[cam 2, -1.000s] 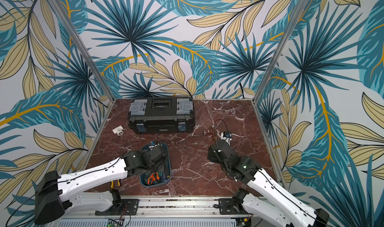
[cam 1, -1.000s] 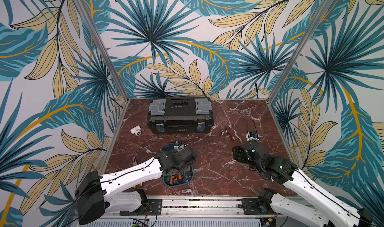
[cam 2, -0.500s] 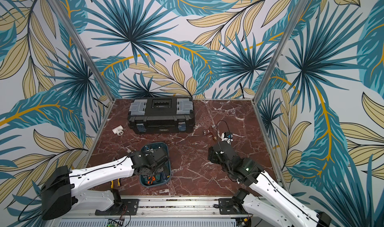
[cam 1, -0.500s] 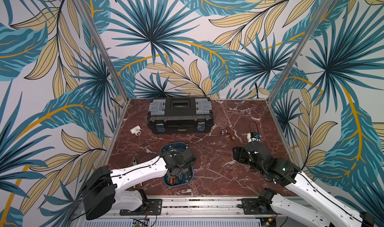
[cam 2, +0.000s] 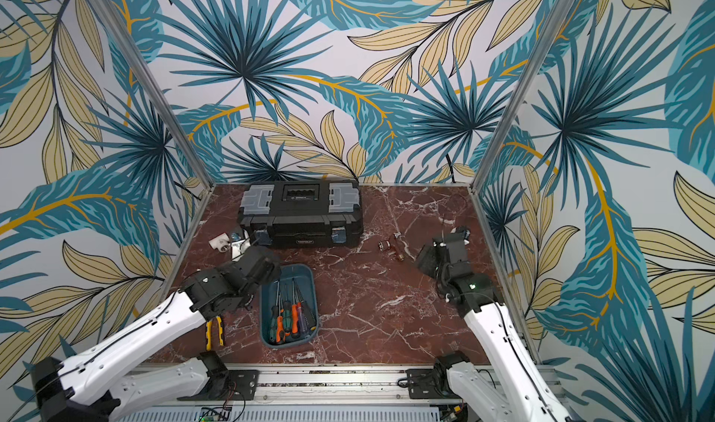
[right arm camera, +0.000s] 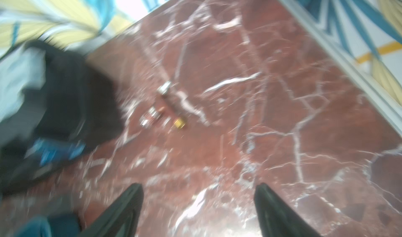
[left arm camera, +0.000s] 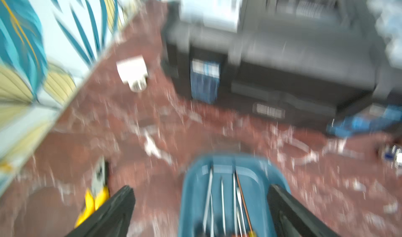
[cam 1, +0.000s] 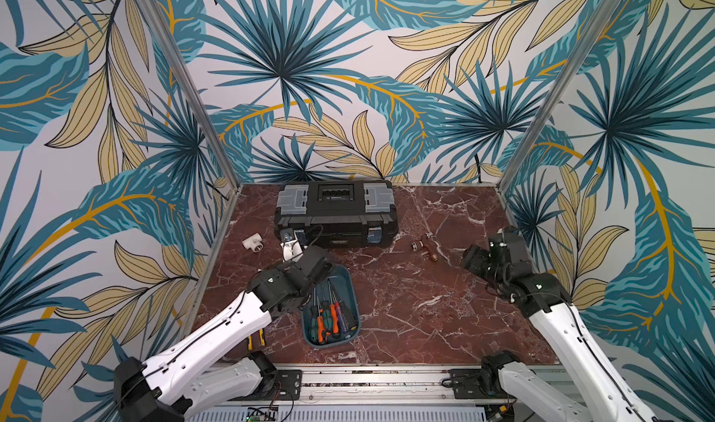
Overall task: Put the screwdriver on the desktop into the storage box
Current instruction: Place the screwdriver in the storage box, then reset both arms
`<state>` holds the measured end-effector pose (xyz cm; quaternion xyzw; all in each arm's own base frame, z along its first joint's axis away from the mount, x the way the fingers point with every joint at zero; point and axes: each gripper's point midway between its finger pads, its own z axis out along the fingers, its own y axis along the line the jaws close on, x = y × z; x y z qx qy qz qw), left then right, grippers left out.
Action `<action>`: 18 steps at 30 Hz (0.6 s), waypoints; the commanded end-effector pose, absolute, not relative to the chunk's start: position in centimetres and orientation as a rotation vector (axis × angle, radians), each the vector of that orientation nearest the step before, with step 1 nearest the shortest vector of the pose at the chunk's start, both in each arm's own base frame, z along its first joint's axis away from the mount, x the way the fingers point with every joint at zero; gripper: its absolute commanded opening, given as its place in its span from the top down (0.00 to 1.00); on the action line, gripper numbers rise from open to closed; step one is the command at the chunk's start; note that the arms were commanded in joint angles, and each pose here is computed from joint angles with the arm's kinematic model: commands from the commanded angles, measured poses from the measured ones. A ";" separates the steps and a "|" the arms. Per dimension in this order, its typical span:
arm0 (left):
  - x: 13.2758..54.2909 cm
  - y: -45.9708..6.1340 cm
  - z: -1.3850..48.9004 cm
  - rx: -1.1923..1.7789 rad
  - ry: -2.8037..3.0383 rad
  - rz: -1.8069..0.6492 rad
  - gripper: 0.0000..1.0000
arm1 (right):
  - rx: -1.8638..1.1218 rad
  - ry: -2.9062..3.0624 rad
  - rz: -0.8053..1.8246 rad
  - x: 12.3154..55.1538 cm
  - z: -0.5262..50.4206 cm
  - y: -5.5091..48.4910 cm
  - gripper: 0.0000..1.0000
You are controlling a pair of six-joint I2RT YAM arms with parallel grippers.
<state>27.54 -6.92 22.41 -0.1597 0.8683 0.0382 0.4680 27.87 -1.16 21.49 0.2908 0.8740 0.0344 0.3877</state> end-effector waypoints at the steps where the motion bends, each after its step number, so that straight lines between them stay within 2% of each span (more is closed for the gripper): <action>1: 31.2 -3.9 23.7 -0.166 1.977 0.283 0.00 | 0.837 2.173 0.094 30.3 21.0 -4.2 0.14; 3: 32.6 -1.8 22.5 -0.185 1.932 0.337 0.00 | 0.833 2.070 -0.033 32.1 21.1 -6.4 0.14; 5: 33.9 -1.1 20.6 -0.113 1.914 0.349 0.00 | 0.667 1.987 -0.141 34.6 20.8 -7.3 0.14; 8: 35.0 -0.6 18.2 -0.091 1.898 0.319 0.00 | 0.572 1.998 -0.287 35.7 16.6 -8.4 0.14; 12: 35.5 -0.8 15.6 -0.041 1.806 0.294 0.00 | 0.474 2.025 -0.181 38.5 13.8 -5.9 0.17; 15: 36.3 -1.2 15.0 -0.004 1.774 0.279 0.00 | 0.318 1.946 -0.286 40.0 13.3 -4.1 0.18; 18: 38.1 -2.5 14.4 0.095 1.758 0.214 0.00 | 0.245 1.857 -0.283 40.0 12.3 -3.1 0.16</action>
